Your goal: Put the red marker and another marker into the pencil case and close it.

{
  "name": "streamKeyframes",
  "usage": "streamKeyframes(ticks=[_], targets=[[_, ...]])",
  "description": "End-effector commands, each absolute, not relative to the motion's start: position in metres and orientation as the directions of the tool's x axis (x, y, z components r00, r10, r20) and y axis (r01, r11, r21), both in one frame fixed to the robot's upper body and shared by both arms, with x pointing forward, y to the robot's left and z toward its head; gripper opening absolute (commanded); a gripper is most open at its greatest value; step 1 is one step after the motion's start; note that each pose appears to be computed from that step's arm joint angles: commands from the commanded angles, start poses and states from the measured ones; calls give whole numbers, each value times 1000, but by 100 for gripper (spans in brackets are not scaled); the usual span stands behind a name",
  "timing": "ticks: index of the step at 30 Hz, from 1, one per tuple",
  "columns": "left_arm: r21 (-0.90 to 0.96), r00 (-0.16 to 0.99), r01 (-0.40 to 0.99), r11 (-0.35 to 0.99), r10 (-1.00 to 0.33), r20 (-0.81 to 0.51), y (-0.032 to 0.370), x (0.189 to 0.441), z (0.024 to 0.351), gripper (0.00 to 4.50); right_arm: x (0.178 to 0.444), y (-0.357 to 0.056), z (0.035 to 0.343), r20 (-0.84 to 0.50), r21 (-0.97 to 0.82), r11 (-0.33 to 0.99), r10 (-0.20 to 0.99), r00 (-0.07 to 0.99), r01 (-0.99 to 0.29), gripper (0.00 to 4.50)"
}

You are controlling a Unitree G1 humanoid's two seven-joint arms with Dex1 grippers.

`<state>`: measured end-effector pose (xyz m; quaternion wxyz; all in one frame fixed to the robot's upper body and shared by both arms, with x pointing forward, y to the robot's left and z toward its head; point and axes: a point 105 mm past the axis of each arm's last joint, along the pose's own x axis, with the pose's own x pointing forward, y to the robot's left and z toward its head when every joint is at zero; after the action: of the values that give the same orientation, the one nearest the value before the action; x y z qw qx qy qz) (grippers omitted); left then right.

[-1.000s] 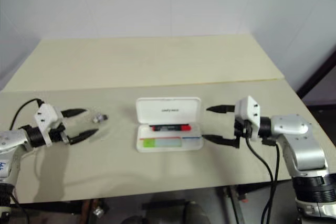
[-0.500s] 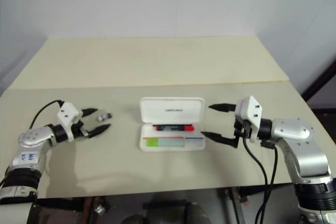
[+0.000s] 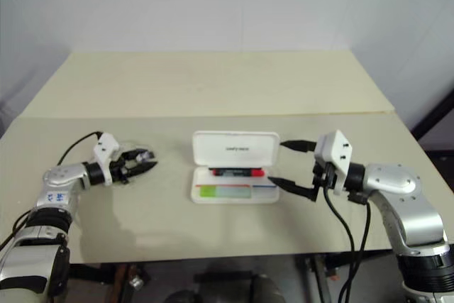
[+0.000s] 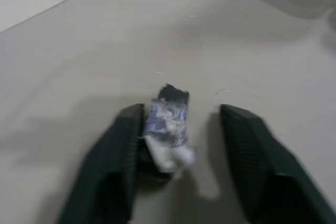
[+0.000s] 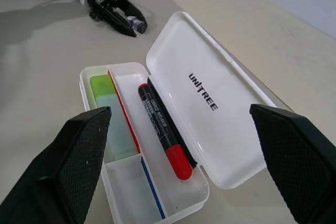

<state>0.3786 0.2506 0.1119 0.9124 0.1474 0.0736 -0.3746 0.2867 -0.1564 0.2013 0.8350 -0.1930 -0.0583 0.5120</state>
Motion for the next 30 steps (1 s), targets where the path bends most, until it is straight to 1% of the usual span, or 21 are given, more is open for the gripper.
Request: streamKeyframes(ticks=[1, 3, 7, 11, 13, 16, 21, 24, 26, 30], targets=[[180, 718, 691, 700, -638, -277, 258, 374, 99, 100, 281, -157, 214, -69, -420, 405, 878, 473, -812, 450], [176, 718, 692, 701, -640, -273, 258, 374, 98, 39, 281, -159, 212, -72, -416, 407, 877, 475, -813, 450], [200, 705, 709, 676, -670, -231, 251, 371, 106, 38, 283, -164, 208, -82, -407, 413, 872, 483, -815, 450], [254, 660, 748, 614, -729, -183, 236, 362, 127, 38, 286, -170, 201, -99, -400, 425, 861, 499, -812, 450], [271, 617, 780, 564, -765, -183, 226, 351, 137, 38, 287, -173, 198, -103, -396, 430, 857, 505, -811, 450], [291, 525, 839, 459, -823, -215, 205, 325, 149, 38, 288, -176, 192, -110, -389, 437, 852, 512, -811, 450], [294, 443, 881, 371, -866, -235, 178, 304, 164, 38, 289, -181, 187, -116, -385, 445, 846, 521, -809, 450], [303, 399, 896, 325, -888, -228, 152, 304, 170, 38, 289, -184, 185, -118, -386, 450, 842, 527, -805, 450], [304, 393, 898, 319, -891, -227, 145, 306, 171, 38, 289, -184, 185, -118, -387, 451, 841, 528, -804, 450], [307, 294, 927, 214, -925, -241, 105, 309, 167, 38, 283, -193, 186, -133, -396, 450, 834, 535, -800, 450]])
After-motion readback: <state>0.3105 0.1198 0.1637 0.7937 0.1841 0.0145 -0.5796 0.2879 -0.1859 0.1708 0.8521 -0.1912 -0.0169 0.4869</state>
